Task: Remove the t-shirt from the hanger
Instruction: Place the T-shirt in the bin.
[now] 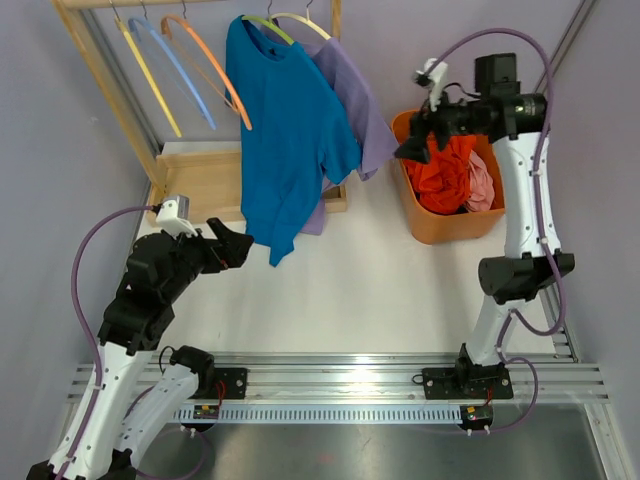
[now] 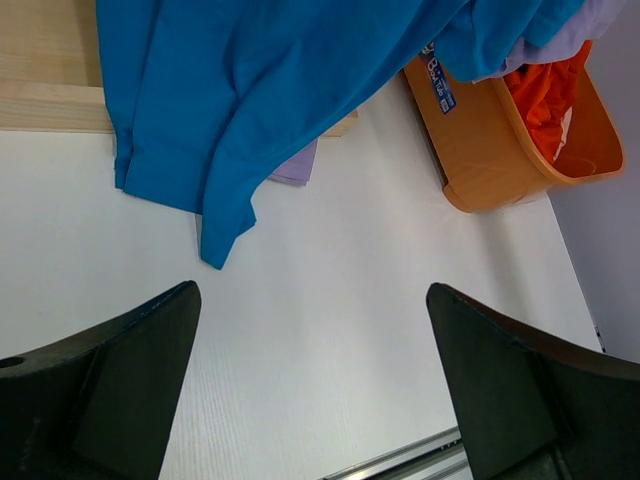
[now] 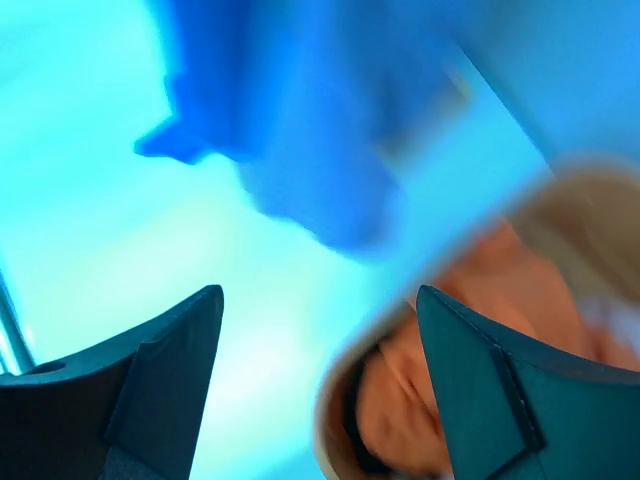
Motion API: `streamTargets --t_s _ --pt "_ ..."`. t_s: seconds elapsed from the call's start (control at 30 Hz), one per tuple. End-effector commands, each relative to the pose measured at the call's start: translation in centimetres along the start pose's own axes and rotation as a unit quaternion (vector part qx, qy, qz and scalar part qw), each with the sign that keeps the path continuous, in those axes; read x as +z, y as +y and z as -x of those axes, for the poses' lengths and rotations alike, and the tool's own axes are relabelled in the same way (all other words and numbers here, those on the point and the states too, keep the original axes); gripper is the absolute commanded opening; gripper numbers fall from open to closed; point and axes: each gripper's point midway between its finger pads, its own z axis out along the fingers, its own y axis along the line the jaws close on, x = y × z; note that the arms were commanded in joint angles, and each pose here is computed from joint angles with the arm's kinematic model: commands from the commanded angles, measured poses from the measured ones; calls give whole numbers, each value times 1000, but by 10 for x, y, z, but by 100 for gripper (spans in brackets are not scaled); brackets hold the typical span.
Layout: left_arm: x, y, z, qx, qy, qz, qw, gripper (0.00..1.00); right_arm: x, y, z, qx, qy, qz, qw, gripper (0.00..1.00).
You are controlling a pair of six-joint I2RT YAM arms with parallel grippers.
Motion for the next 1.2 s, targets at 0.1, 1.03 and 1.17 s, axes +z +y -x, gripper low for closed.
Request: streamTargets --t_s 0.1,1.03,1.17 --pt "1 -12 12 1 -20 -26 999 99 -16 143 140 -49 -202 153 966 79" --pt "-5 -3 8 -28 -42 -12 999 99 75 105 232 15 -315 -16 949 66" --pt "-3 -2 6 -29 -42 -12 999 99 54 117 243 -54 -346 -9 937 70"
